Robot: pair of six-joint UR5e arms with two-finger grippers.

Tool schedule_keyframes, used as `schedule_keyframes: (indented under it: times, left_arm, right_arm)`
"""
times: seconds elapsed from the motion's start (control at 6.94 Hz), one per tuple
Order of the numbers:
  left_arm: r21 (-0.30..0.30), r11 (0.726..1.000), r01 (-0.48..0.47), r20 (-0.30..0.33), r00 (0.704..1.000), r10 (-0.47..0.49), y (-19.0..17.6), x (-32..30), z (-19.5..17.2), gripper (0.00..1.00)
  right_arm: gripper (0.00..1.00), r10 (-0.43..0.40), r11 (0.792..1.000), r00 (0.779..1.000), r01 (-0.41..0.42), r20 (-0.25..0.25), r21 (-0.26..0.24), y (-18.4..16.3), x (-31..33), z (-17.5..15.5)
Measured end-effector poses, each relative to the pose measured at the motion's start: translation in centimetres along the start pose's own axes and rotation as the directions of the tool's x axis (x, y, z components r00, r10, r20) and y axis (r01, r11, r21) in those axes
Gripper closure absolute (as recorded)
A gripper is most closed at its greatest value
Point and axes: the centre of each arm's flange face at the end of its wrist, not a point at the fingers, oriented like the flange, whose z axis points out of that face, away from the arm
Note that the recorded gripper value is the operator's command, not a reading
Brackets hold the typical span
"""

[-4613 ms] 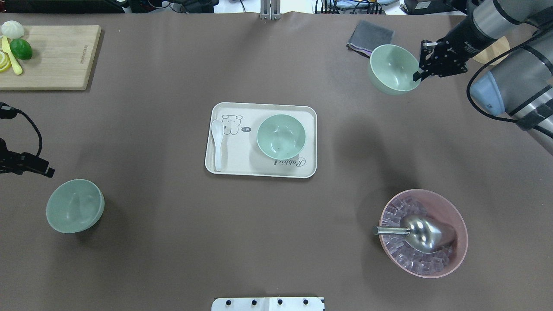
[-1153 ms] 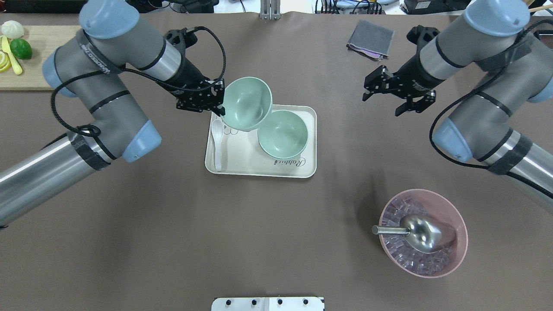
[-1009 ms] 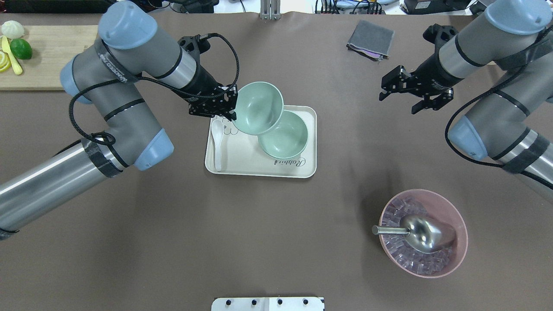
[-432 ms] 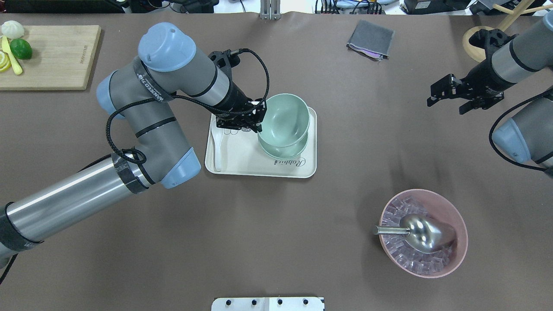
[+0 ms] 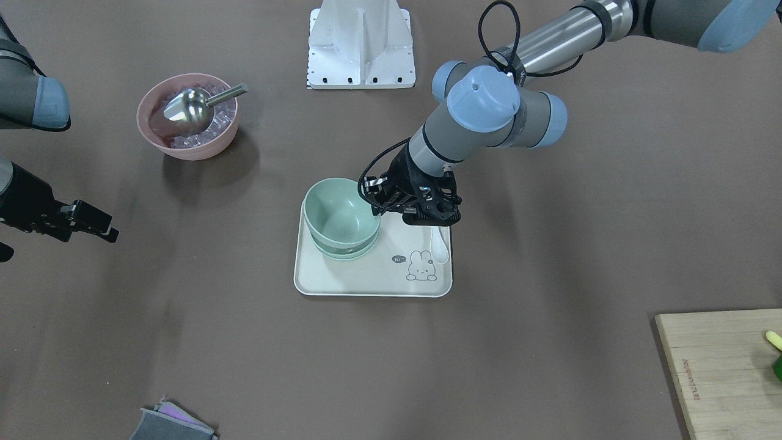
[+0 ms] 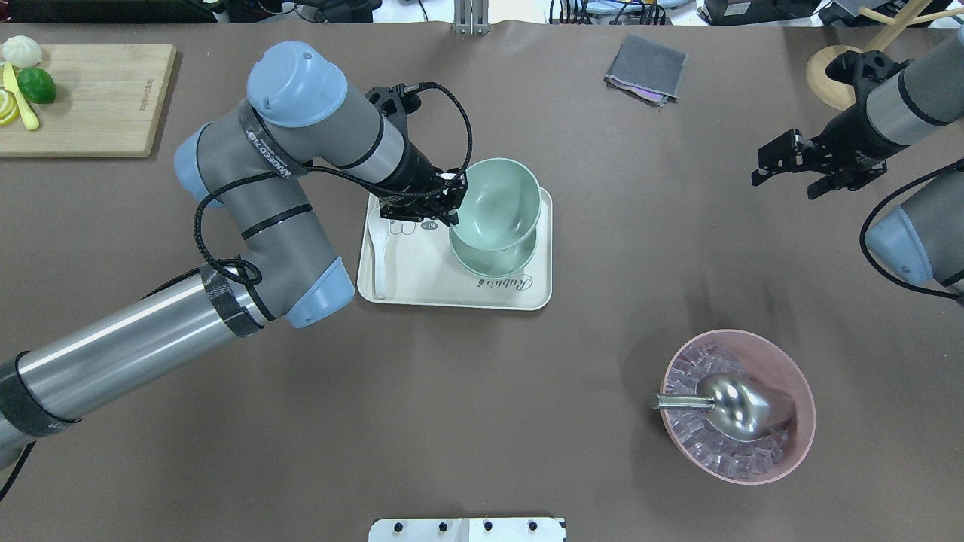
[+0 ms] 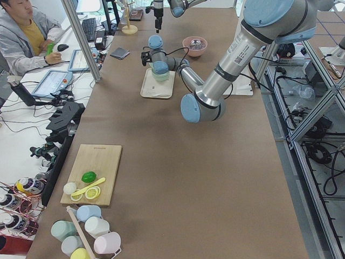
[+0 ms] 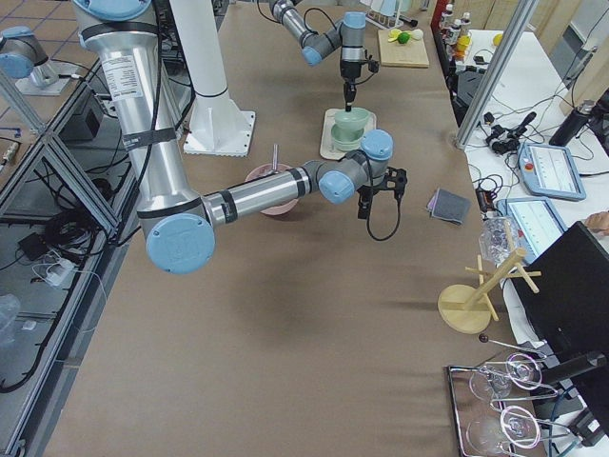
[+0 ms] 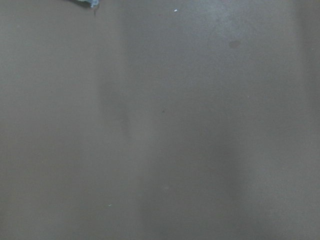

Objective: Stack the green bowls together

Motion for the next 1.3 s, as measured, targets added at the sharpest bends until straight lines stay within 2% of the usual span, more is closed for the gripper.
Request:
schedule_keyframes:
  times: [0.29,0.58,0.86,1.01,1.3]
  left_arm:
    - [0.054,0.999,-0.006,0.011,1.0,0.005,0.8,0.4,1.2,0.02]
    - [0.063,0.998,-0.003,0.013,1.0,0.002,0.0,0.1,0.4,0.02]
    - [0.024,0.999,0.022,0.0,1.0,-0.022,-3.7,-2.5,-5.3,0.02]
    - [0.008,1.0,0.002,0.023,1.0,-0.002,-5.2,-6.4,-9.1,0.02]
    - [0.003,0.99,-0.142,0.138,0.98,0.14,-6.5,-15.6,-16.0,0.02]
  right_arm:
    - [0.0,-0.002,1.0,1.0,0.002,0.003,0.001,0.0,-0.1,-0.2]
    - [0.0,0.002,1.0,1.0,-0.002,0.005,0.008,-0.2,0.1,-0.6]
    - [0.0,0.003,1.0,1.0,-0.003,-0.002,0.031,-0.8,2.2,-1.9]
    - [0.0,-0.02,0.999,1.0,0.02,-0.015,0.045,-1.1,4.4,-2.8]
    - [0.0,-0.088,0.994,0.994,0.092,-0.068,0.055,-1.7,10.8,-4.8]
